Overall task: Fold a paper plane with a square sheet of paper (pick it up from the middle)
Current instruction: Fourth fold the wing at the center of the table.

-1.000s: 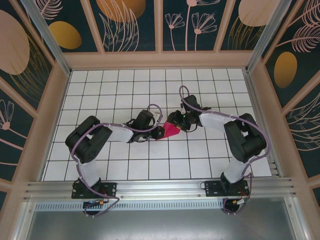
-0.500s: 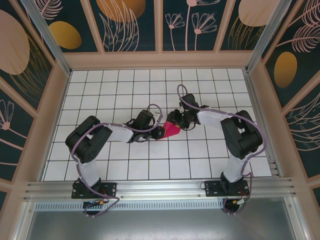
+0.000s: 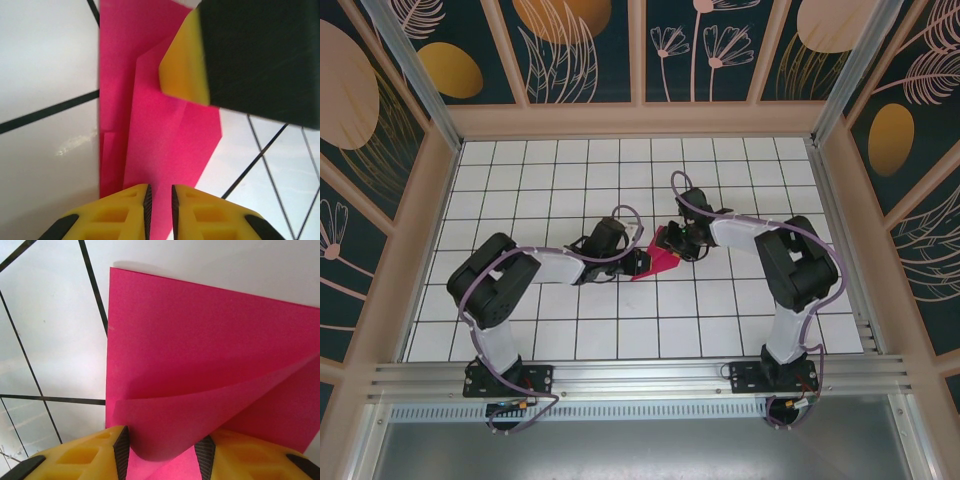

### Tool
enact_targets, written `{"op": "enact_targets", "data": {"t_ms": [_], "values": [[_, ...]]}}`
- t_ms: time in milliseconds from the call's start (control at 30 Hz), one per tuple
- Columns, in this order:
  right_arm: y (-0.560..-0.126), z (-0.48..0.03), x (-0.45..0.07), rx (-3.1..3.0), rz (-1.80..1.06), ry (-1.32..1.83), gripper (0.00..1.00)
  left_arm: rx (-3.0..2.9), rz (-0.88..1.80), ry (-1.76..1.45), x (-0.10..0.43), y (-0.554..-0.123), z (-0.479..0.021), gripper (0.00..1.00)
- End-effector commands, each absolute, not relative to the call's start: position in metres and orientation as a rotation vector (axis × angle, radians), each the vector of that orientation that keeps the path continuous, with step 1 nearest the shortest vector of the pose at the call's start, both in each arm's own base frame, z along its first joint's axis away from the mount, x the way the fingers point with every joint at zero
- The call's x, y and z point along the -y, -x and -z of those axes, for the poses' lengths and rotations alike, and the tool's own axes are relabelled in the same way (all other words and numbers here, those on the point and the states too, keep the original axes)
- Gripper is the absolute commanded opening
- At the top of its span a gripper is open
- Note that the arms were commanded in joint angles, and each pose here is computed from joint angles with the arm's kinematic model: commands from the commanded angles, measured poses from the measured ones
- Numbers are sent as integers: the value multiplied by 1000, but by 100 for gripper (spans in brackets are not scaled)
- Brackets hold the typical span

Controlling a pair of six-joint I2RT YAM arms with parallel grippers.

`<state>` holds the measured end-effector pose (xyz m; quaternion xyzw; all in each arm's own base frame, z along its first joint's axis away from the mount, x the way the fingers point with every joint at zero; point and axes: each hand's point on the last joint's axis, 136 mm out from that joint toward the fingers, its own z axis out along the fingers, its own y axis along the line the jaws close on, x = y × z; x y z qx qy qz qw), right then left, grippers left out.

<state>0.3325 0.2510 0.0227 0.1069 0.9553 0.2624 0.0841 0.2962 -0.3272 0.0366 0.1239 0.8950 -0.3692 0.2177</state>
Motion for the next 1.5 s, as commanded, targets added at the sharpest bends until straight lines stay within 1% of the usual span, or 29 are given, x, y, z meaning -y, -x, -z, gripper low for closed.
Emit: {"op": "enact_targets", "data": {"t_ms": [0,200,567,1067,1467], "values": [[-319,9,-232,-2958,-598,-328,44,-2410,1067,-266,325,-306,-65,23],[-311,21,-224,-3015,-515,-327,47,-2382,1097,-200,319,-312,-74,23],[-306,31,-222,-3057,-472,-354,54,-2370,1261,-267,338,-304,-71,18],[-305,29,-229,-3058,-546,-364,54,-2499,1146,-220,333,-310,-30,15],[-308,14,-239,-3010,-674,-287,56,-2563,1073,-176,326,-311,-14,13]]}}
